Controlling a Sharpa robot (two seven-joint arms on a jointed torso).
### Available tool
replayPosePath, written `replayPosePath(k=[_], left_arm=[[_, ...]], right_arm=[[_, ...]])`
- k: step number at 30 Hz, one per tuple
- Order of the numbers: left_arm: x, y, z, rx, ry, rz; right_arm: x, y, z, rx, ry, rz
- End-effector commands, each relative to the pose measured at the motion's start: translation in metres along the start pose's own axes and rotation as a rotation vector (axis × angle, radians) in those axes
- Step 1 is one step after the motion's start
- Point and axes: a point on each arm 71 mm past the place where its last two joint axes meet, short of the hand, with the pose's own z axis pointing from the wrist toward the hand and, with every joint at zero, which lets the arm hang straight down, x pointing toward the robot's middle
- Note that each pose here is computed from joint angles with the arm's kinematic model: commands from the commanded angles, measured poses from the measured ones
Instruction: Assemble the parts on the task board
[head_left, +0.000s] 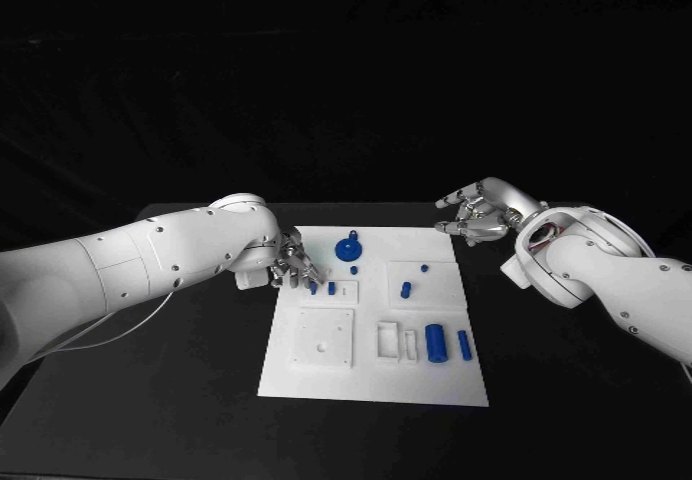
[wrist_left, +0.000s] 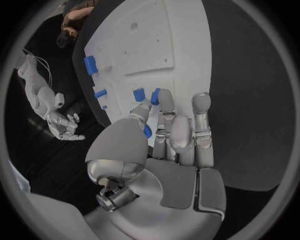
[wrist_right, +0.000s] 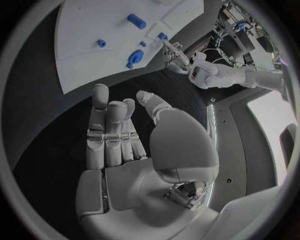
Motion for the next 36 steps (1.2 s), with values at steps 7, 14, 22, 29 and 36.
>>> replayPosePath(k=[7,14,22,29,36], left_arm=[[0.0026,-0.002,0.0018,0.013,0.02,-0.02],[0.0053,-0.0044,0.0011,0.028,0.037,-0.032],[0.0072,-0.0054,-0.001,0.049,0.04,-0.052],[0.0101,-0.0068,-0.0036,0.07,0.049,-0.063],[0.0119,-0.0094,-0.0057,0.085,0.041,-0.081]], right_arm=[[0.001,0.001,0.0,-0.011,0.007,0.0],[0.001,0.002,0.0,-0.012,0.006,0.002],[0.001,0.001,0.001,-0.011,0.003,0.005],[0.001,0.001,0.001,-0.01,0.002,0.006],[0.002,0.001,0.002,-0.011,0.0,0.01]])
